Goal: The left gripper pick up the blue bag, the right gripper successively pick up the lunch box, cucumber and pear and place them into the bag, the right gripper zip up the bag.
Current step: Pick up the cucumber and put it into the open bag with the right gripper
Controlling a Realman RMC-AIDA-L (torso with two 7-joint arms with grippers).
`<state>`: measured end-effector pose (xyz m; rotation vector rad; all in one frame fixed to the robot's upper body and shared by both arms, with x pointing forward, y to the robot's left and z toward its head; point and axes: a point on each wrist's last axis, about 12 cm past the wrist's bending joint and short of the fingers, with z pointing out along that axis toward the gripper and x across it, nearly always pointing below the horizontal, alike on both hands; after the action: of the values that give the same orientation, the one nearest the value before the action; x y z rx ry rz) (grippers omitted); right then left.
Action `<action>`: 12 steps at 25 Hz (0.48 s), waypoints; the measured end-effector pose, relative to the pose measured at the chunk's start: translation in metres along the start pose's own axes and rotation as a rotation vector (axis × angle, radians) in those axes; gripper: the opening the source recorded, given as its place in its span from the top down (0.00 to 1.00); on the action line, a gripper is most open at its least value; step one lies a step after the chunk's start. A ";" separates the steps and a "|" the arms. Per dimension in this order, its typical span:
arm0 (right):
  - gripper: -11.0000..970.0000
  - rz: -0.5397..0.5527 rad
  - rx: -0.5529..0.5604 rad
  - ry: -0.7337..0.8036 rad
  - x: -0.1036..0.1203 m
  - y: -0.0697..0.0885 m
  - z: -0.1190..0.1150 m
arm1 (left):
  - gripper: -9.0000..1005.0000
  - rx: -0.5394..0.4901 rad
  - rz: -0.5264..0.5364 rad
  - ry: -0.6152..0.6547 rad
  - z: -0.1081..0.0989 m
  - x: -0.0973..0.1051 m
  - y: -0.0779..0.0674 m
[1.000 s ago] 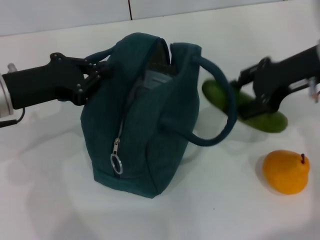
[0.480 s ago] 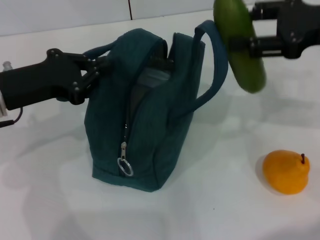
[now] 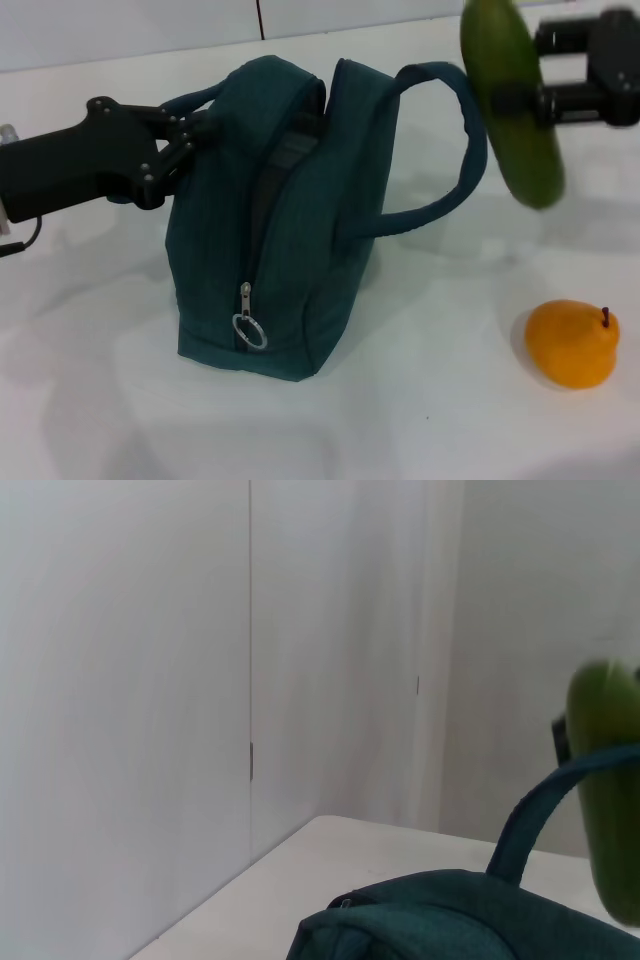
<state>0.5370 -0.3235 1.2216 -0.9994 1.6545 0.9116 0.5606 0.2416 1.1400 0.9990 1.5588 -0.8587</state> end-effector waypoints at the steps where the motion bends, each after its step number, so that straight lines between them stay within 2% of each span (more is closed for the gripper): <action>1: 0.35 0.014 0.003 0.024 0.003 0.000 0.000 | 0.95 0.000 0.000 0.000 0.000 0.000 0.000; 7: 0.35 0.094 -0.007 0.102 0.009 0.000 -0.001 | 0.94 0.001 0.003 0.000 0.000 -0.001 0.001; 12: 0.35 0.126 0.054 0.072 0.010 -0.002 -0.020 | 0.94 -0.003 0.009 0.002 -0.001 0.001 0.000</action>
<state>0.5296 -0.3444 1.2174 -0.9089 1.8099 0.9173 0.5606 0.2427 1.1394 1.0042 1.5558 -0.8485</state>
